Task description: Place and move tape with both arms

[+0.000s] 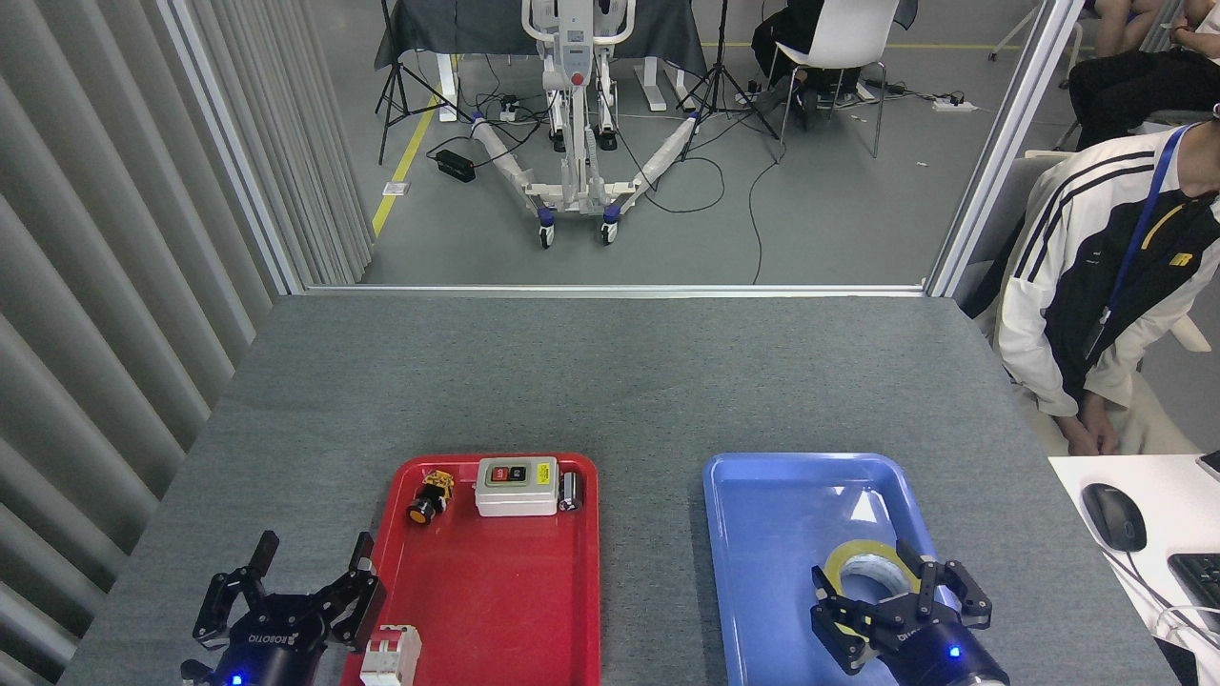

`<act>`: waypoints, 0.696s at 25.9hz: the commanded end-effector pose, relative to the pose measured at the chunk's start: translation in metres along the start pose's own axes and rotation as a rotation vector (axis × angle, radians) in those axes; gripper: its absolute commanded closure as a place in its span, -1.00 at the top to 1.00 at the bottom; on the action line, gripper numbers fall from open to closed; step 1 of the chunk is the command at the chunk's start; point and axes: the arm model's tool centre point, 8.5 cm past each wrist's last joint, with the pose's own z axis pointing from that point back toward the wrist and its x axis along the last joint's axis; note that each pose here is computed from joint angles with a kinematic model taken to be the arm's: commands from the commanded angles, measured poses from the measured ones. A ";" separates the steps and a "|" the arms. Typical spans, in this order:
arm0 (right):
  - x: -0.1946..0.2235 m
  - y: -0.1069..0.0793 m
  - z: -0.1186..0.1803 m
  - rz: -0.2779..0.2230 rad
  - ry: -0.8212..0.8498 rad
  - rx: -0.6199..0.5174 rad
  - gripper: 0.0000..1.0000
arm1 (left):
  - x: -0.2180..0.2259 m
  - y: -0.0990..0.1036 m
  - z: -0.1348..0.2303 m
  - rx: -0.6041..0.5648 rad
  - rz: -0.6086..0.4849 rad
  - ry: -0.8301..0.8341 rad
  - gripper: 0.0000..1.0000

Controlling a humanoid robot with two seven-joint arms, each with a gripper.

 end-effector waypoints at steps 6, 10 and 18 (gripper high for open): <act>0.006 0.003 0.011 -0.111 0.172 -0.287 1.00 | 0.005 -0.001 0.001 0.053 0.011 -0.025 0.99; 0.011 0.006 0.012 -0.120 0.165 -0.281 1.00 | 0.006 -0.002 0.001 0.052 0.014 -0.034 0.99; 0.016 0.008 0.012 -0.126 0.151 -0.275 1.00 | 0.010 -0.003 0.001 0.051 0.019 -0.073 0.99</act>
